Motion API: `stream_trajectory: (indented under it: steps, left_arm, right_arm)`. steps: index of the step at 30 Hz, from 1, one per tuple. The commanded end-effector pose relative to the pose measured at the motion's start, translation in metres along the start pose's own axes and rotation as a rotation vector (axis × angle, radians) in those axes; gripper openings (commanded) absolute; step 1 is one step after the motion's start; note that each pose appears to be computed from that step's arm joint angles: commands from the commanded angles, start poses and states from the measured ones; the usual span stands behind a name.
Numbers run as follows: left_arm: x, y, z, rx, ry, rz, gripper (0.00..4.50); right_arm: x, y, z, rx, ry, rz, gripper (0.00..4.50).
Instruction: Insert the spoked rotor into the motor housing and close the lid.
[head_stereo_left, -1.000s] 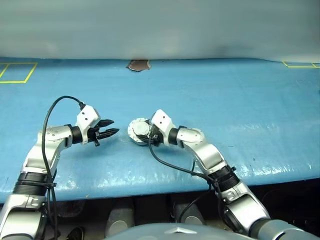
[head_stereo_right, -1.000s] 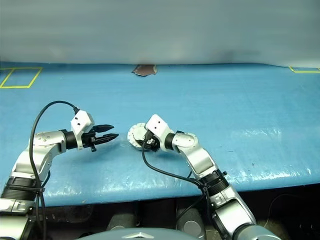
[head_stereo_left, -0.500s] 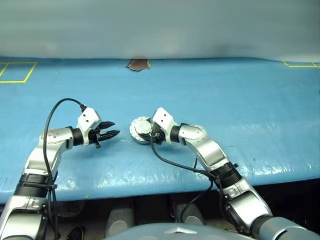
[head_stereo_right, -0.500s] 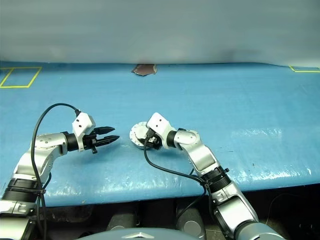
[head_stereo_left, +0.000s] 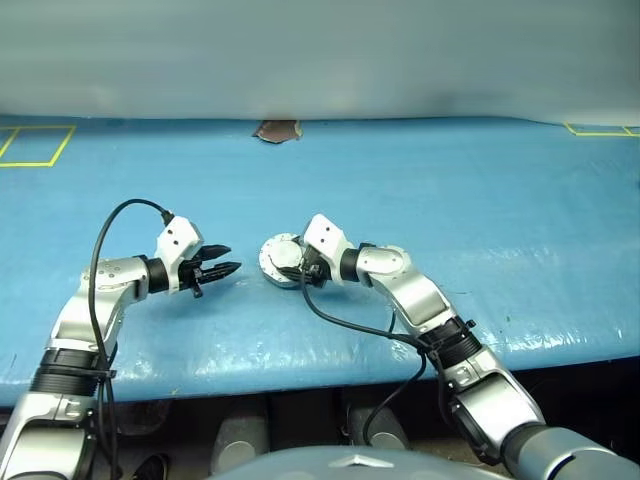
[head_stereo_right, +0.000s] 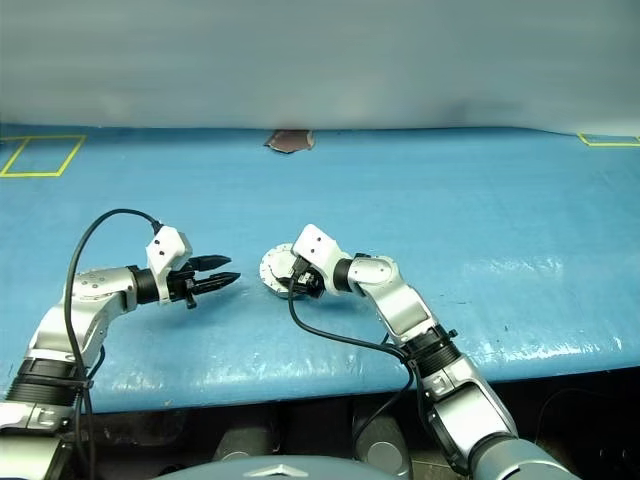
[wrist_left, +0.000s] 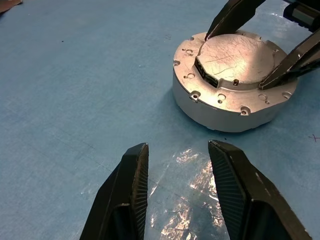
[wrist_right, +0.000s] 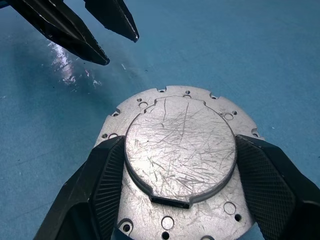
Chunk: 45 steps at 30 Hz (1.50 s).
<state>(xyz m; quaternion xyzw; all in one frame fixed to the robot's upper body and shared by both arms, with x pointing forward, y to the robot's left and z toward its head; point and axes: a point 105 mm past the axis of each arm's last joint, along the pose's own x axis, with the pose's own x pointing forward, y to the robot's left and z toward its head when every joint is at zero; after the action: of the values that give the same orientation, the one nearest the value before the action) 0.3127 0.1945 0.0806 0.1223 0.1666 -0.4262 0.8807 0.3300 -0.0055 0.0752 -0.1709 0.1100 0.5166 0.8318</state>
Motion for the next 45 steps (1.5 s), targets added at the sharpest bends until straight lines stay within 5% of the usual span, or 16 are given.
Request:
stream_trajectory:
  steps: [1,8,24,33,37,45]
  left_arm:
    - [0.003,0.004,0.025,-0.056,-0.104,0.020,1.87]
    - [0.012,-0.006,0.034,-0.138,-0.148,-0.047,0.03]
    - [0.038,-0.021,0.004,-0.110,0.046,-0.082,0.03]
    - [0.044,-0.030,0.006,-0.129,0.020,-0.095,0.03]
    - [0.046,-0.035,0.005,-0.128,0.014,-0.108,0.00]
    - [0.049,-0.040,0.003,-0.144,-0.004,-0.119,0.00]
  right_arm:
    - [-0.002,-0.001,-0.029,0.022,0.112,-0.013,3.11]
    - [-0.002,-0.001,-0.027,0.020,0.105,-0.017,3.10]
    - [-0.003,-0.003,-0.025,0.020,0.089,-0.051,3.10]
    - [-0.006,0.001,-0.019,0.089,0.049,-0.027,3.10]
    - [-0.010,-0.001,-0.006,0.065,-0.012,-0.053,4.42]
    - [-0.040,-0.004,0.039,0.100,-0.236,-0.156,4.47]
